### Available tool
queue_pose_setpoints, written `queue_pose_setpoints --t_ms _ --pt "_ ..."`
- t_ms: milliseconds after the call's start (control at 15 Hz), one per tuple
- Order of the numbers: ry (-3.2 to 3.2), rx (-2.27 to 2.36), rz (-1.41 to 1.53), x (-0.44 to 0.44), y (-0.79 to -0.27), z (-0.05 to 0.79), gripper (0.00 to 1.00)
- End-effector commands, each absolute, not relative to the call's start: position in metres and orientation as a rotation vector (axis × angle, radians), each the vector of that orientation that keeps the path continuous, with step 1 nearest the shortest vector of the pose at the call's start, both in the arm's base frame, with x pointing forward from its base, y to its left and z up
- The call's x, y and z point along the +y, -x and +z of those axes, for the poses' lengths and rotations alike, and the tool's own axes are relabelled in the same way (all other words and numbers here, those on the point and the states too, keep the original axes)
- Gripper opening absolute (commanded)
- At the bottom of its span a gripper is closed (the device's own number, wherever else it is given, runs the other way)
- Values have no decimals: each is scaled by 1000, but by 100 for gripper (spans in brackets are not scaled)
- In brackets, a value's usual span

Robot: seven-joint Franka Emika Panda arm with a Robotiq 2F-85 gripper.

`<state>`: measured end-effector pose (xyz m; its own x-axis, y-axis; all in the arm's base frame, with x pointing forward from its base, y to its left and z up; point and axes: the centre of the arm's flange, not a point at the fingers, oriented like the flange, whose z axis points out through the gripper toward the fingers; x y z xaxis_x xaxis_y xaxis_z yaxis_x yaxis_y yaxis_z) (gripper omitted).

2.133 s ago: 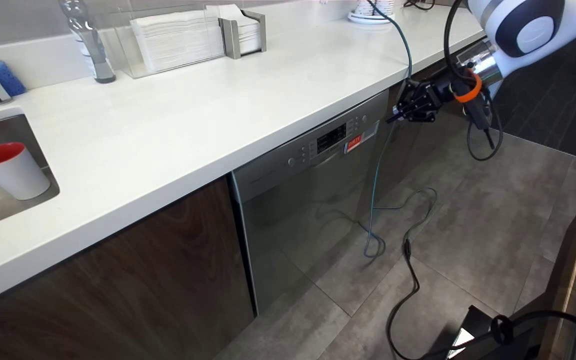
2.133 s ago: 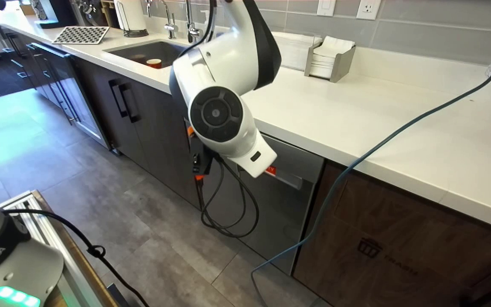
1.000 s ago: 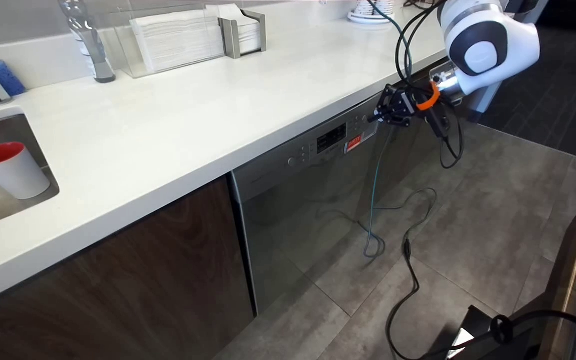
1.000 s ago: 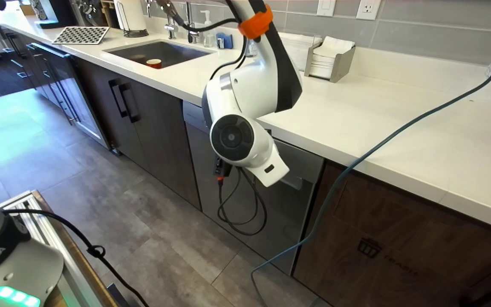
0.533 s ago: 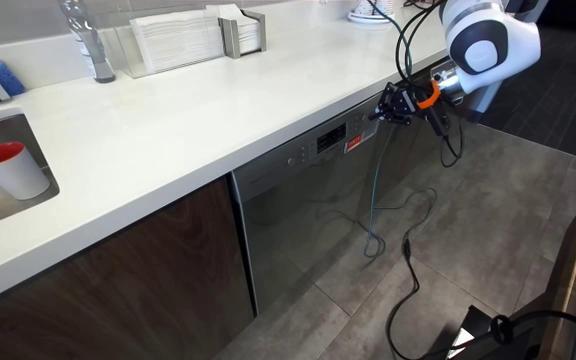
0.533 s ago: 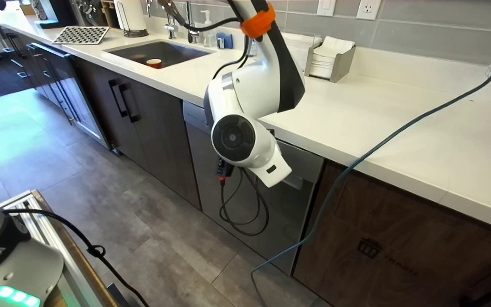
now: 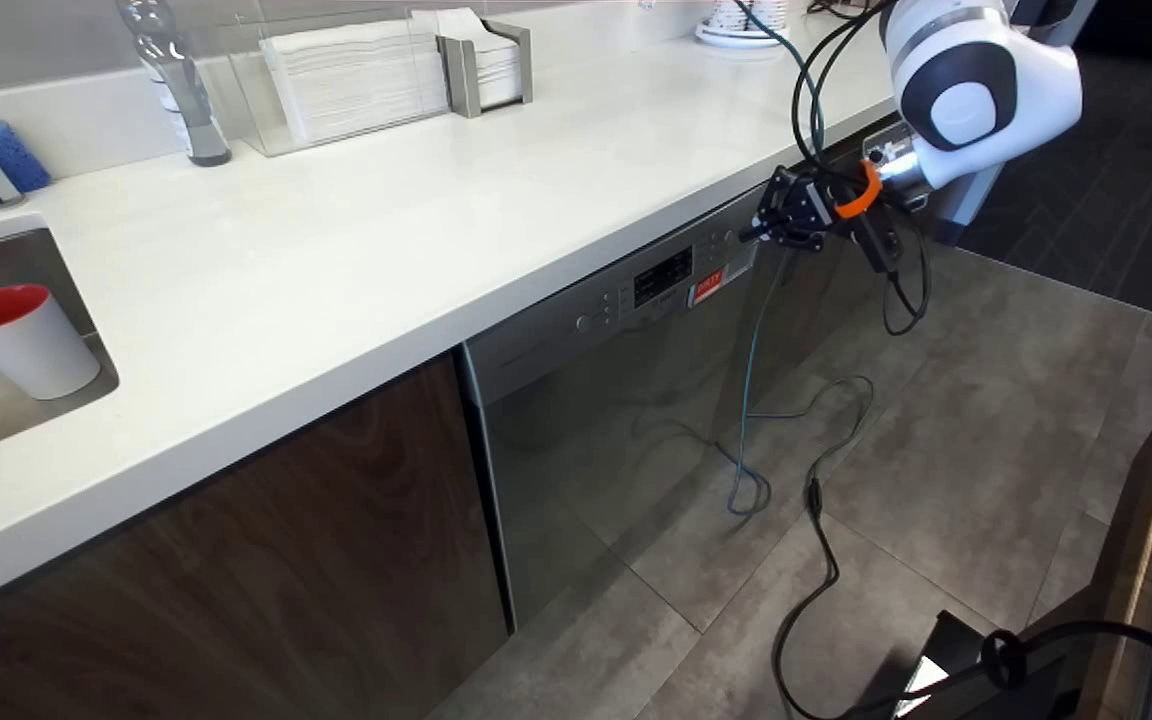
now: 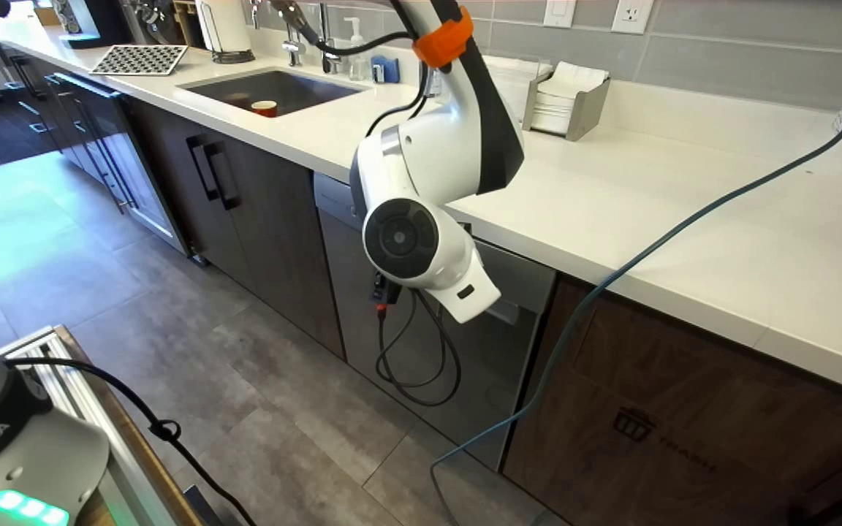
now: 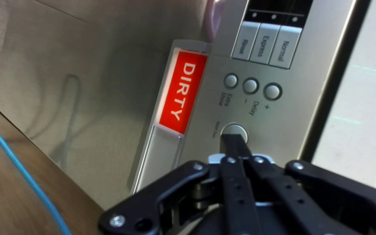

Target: Press a button on the oven

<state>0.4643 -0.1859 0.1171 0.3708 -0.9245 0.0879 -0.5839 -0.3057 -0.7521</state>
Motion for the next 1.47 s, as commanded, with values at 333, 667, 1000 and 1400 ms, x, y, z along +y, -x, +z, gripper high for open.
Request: queue_pose_setpoints --t_ms 333,667,1000,1400 --pt "1946 1270 -679 -180 -482 99 0" --pt "1938 1285 -697 -184 -485 97 0" --pt "1900 1307 -737 -191 -481 105 0" --pt "1841 1326 -741 -186 -486 100 0"
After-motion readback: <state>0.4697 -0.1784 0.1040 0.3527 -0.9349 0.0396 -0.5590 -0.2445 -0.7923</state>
